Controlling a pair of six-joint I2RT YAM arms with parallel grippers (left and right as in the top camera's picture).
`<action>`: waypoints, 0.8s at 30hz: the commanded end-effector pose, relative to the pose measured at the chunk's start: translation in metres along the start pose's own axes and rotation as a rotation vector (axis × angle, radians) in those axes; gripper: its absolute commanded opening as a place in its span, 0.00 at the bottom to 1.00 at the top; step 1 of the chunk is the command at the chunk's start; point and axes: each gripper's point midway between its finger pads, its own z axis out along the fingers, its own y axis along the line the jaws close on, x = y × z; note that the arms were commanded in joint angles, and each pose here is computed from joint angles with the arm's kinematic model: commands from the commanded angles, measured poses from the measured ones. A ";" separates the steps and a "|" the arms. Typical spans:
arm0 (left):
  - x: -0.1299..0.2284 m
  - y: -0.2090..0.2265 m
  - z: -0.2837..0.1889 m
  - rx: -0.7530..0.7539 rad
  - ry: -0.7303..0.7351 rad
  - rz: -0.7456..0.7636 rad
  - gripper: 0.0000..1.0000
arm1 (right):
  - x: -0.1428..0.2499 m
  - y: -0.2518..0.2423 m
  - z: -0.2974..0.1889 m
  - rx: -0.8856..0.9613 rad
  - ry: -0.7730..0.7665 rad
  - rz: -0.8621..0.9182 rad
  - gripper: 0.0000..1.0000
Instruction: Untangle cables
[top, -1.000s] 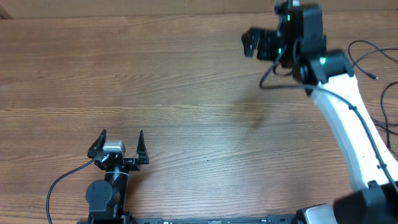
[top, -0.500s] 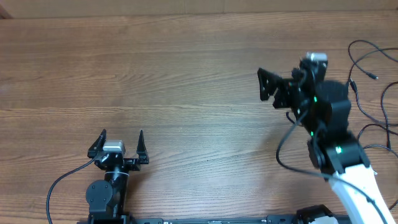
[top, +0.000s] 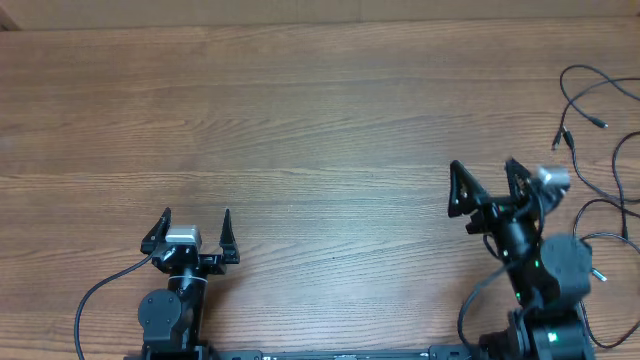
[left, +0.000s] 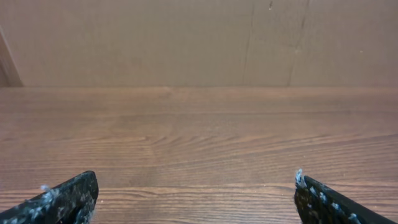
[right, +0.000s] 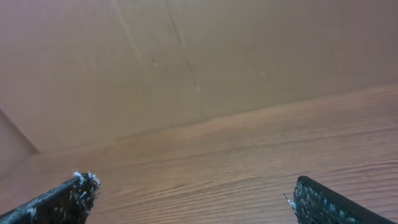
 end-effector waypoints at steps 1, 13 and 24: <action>0.000 0.000 0.000 -0.002 -0.003 0.022 1.00 | 0.001 -0.008 -0.012 0.018 -0.057 -0.004 1.00; 0.000 0.000 0.000 -0.002 -0.003 0.022 1.00 | 0.025 -0.016 -0.026 0.011 -0.105 -0.014 1.00; 0.000 0.000 0.000 -0.002 -0.003 0.022 1.00 | 0.058 -0.027 -0.029 0.000 -0.134 -0.016 1.00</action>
